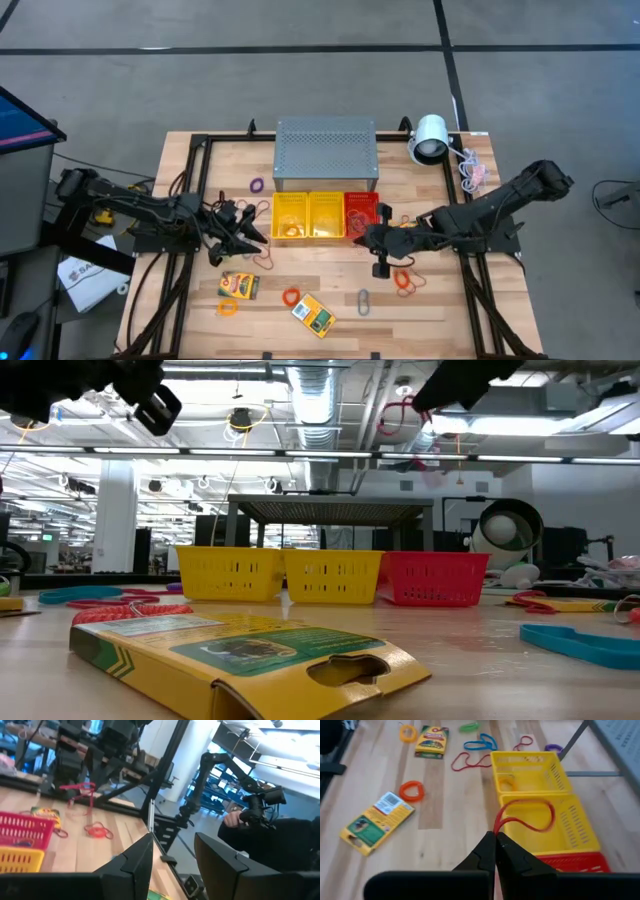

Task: Pick & Place Office Desk Supplies
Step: Put the red rubber band into the red bin

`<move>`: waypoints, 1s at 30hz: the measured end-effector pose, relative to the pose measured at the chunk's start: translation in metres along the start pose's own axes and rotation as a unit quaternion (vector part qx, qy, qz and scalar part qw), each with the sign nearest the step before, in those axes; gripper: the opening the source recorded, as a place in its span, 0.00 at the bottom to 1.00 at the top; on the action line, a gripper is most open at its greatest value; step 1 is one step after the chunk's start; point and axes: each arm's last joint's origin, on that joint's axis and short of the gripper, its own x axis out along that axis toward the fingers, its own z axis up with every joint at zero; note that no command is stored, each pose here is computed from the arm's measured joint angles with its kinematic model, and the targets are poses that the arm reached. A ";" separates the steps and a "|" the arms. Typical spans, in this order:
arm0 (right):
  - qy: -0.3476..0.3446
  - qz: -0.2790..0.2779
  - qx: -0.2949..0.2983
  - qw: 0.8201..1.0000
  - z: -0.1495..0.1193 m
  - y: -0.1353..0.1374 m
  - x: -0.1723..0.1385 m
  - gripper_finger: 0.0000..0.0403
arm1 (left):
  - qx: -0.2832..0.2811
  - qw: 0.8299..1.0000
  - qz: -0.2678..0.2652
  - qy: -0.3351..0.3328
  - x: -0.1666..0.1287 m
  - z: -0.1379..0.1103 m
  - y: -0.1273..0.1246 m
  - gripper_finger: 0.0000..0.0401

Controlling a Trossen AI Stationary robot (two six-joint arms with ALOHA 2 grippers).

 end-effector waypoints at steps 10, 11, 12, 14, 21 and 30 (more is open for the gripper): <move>0.013 -0.043 -0.043 0.998 0.005 -0.034 0.013 0.00 | 0.025 0.999 0.012 -0.028 0.008 0.001 0.005 0.35; 0.017 -0.049 -0.044 0.998 0.006 -0.039 0.014 0.00 | 0.026 0.999 0.016 -0.030 0.008 0.001 0.006 0.35; 0.021 -0.056 -0.044 0.997 0.006 -0.044 0.016 0.00 | 0.026 0.999 0.019 -0.031 0.008 0.001 0.006 0.35; 0.030 -0.061 -0.039 0.997 0.006 -0.054 0.019 0.00 | 0.027 0.999 0.024 -0.033 0.008 0.002 0.007 0.35; 0.082 -0.092 -0.021 0.992 -0.002 -0.085 0.024 0.00 | 0.052 0.998 0.026 -0.032 0.008 0.002 0.008 0.35; 0.125 -0.085 0.005 0.988 -0.015 -0.099 0.035 0.00 | 0.052 0.998 0.025 -0.032 0.008 0.002 0.008 0.35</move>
